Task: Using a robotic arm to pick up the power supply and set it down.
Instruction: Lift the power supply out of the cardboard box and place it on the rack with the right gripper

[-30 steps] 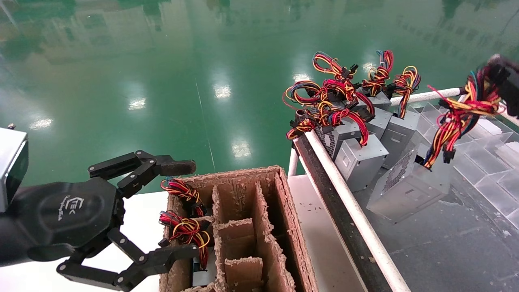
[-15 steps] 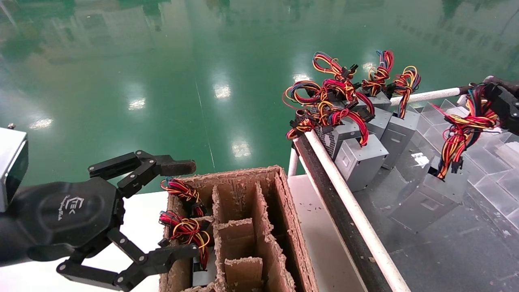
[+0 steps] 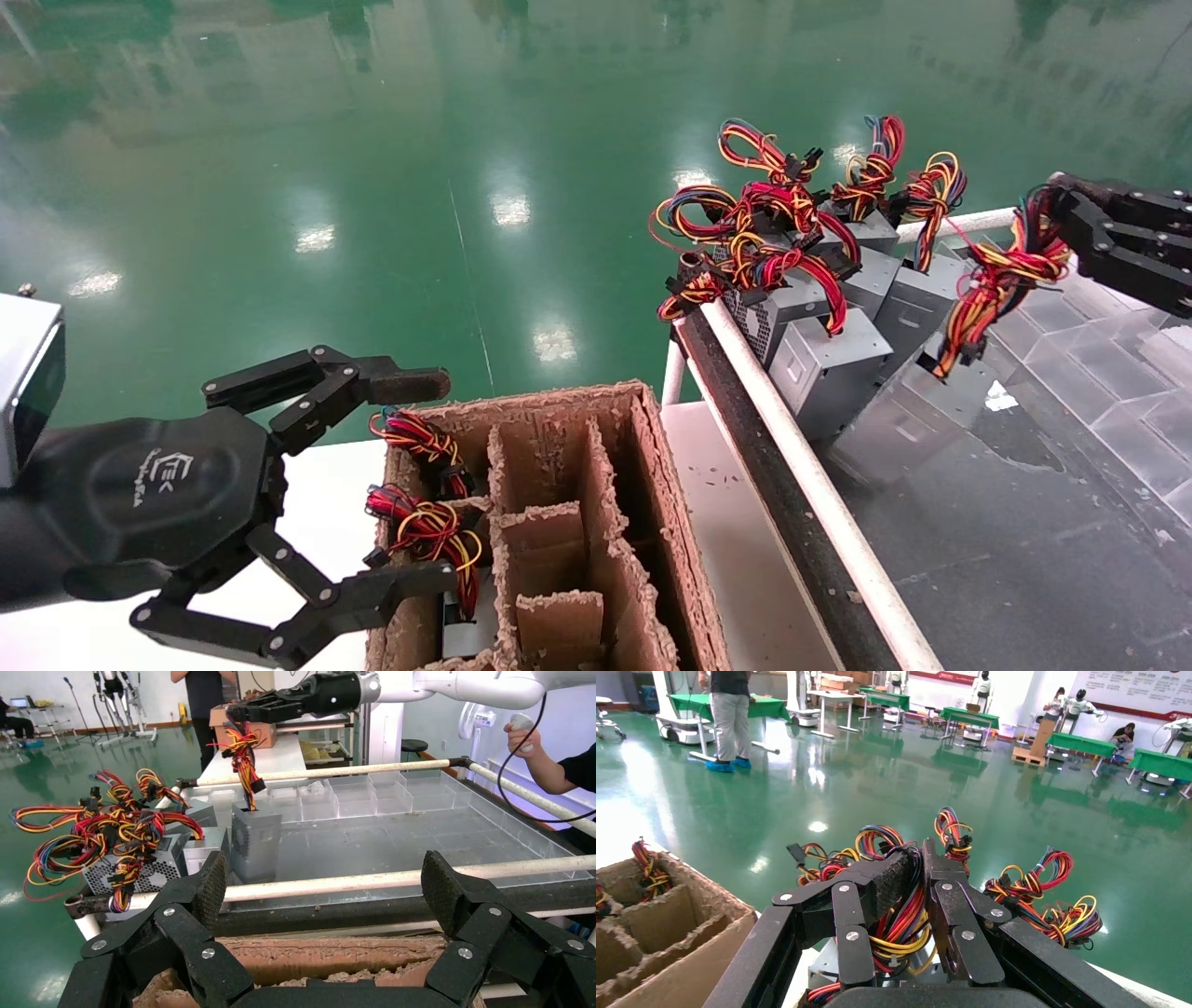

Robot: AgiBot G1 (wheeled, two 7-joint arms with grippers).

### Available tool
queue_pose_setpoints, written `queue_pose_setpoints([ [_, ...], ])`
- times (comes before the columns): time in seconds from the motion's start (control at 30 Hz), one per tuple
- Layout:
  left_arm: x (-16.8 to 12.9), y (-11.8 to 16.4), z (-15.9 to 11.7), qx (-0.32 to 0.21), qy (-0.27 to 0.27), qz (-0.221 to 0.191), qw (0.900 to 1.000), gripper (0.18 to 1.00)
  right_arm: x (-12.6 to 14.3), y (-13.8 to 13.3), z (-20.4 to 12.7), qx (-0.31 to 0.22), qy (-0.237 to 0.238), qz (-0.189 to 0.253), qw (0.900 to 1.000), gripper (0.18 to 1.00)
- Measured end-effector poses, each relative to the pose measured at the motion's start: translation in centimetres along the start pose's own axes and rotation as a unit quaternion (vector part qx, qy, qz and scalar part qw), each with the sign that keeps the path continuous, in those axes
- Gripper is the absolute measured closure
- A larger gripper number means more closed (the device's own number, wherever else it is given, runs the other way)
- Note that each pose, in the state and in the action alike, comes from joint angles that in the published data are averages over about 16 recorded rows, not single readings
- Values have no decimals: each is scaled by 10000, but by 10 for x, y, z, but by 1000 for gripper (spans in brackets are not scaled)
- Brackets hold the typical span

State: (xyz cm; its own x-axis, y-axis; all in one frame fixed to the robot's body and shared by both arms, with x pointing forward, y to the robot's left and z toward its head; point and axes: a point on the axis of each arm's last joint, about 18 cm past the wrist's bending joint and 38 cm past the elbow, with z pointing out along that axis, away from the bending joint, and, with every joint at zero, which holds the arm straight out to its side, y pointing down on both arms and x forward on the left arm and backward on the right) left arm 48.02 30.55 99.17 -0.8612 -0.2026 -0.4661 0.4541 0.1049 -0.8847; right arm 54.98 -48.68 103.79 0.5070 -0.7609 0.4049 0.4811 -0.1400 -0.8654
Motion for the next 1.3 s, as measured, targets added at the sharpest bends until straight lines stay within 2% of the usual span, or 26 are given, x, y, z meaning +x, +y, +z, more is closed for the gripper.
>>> queue_pose_setpoints([
  [0.73, 0, 0, 0, 0, 0, 0, 10000, 183, 22, 1, 43, -117, 110, 24, 9999, 988],
  [1.3, 0, 0, 0, 0, 0, 0, 10000, 183, 41, 11, 79, -359, 684, 53, 9970, 988],
])
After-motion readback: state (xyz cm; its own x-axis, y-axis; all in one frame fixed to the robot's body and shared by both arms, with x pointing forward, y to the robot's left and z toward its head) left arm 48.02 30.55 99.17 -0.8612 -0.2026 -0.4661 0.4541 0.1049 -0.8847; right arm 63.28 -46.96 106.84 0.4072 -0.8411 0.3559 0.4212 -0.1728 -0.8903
